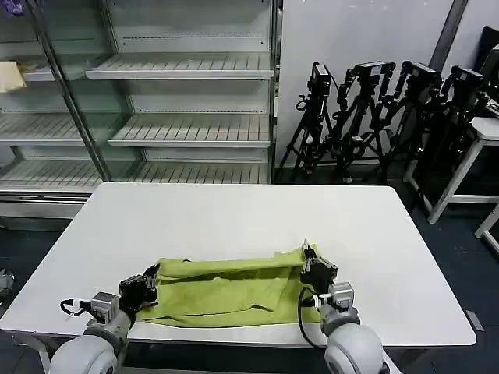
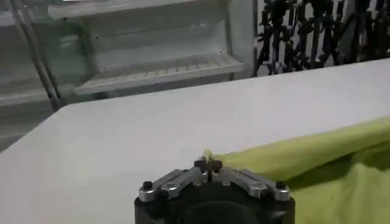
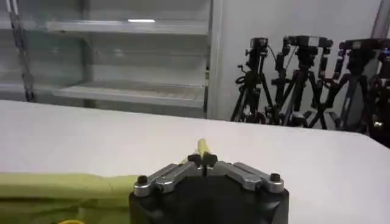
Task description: Fold and organize the clothes.
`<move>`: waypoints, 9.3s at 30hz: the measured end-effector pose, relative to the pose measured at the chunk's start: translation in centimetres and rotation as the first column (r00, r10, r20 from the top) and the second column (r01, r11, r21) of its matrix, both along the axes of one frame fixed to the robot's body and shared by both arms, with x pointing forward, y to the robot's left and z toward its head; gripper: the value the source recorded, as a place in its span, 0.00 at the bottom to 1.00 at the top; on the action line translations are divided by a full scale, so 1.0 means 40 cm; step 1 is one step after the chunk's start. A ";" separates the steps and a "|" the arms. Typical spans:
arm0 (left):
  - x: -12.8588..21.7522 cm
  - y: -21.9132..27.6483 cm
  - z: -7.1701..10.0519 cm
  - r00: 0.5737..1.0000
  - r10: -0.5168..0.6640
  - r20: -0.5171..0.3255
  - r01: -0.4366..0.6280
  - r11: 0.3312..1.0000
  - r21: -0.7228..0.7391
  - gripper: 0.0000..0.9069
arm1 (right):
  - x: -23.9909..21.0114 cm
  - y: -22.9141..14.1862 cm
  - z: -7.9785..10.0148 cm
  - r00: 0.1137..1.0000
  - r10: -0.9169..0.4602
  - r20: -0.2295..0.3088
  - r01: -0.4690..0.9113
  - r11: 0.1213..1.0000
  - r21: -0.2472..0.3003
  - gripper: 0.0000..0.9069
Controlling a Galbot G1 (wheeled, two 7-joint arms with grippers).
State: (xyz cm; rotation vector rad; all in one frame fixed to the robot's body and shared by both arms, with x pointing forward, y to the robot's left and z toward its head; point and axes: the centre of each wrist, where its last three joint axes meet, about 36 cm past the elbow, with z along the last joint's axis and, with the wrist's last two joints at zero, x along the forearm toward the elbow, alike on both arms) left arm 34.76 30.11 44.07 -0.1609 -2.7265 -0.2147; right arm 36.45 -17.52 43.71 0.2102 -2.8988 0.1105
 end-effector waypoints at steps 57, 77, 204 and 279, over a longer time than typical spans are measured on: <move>-0.047 -0.201 -0.131 0.949 0.307 0.068 -0.283 0.929 -0.237 1.00 | -0.246 -0.007 0.002 0.994 -0.104 -0.008 0.105 0.994 0.026 1.00; -0.047 -0.205 -0.154 0.949 0.311 0.050 -0.293 0.929 -0.225 0.03 | -0.268 0.001 0.014 0.993 -0.115 -0.010 0.115 0.993 0.038 1.00; 0.094 -0.576 -0.036 0.987 -0.106 -0.121 -0.027 0.632 -0.774 1.00 | -0.258 -0.058 0.010 0.983 -0.184 -0.005 0.184 0.983 0.025 1.00; 0.036 -0.328 -0.060 0.985 0.068 -0.157 -0.163 0.651 -0.742 0.34 | -0.300 -0.061 0.061 0.981 -0.192 0.024 0.191 0.981 0.032 1.00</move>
